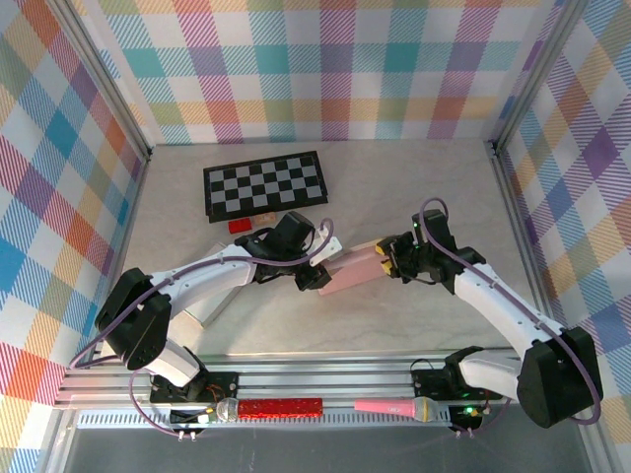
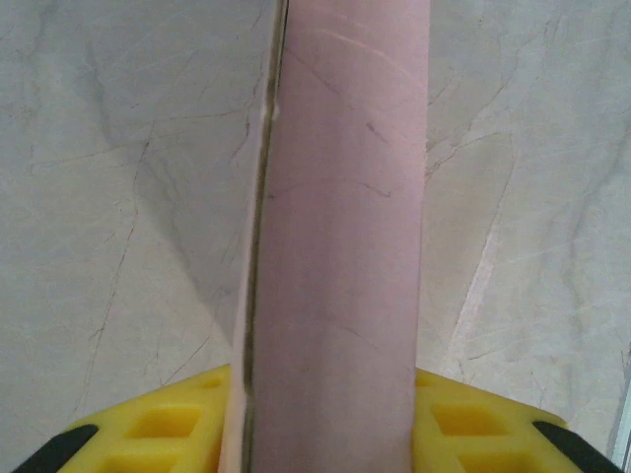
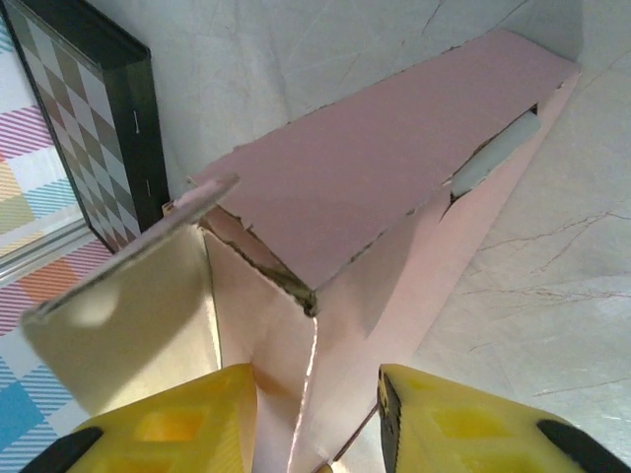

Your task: Fold the paper box

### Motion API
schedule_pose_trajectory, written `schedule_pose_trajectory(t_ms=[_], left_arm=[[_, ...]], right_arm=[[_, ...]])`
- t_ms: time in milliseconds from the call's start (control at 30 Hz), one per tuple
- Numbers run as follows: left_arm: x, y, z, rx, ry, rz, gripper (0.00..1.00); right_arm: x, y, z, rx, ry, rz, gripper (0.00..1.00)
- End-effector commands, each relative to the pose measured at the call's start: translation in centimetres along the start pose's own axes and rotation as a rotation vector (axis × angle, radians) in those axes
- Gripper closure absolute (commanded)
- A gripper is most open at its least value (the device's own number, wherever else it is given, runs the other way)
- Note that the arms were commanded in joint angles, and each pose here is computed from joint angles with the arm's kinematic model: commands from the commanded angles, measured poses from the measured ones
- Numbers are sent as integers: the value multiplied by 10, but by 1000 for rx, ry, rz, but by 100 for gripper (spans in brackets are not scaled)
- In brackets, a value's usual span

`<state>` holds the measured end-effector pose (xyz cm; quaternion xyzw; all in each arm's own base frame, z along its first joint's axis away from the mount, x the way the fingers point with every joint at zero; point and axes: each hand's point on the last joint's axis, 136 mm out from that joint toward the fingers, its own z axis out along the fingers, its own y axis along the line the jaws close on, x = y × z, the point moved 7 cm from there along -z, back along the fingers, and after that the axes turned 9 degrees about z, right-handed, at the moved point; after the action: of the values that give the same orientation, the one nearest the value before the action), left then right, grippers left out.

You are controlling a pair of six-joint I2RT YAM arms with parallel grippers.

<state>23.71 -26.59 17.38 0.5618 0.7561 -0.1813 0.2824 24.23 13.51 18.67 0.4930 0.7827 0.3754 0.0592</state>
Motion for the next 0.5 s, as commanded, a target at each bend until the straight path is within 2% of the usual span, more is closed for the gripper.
schedule_pose_trajectory(t_ms=[0,67,267,400,467], left_arm=[[2,-5,0,23,33,-11,70],[3,-6,-1,24,38,-4,74],[9,-5,-11,31,56,16,75],[18,-7,-21,67,77,41,75],[23,-8,-26,82,93,55,75]], right_arm=[[2,-4,-7,88,-26,-45,60],[6,13,-20,64,-28,-158,57],[1,52,-75,4,-68,-595,47],[-15,65,-89,-79,-11,-746,44],[-18,72,-85,-109,63,-798,43]])
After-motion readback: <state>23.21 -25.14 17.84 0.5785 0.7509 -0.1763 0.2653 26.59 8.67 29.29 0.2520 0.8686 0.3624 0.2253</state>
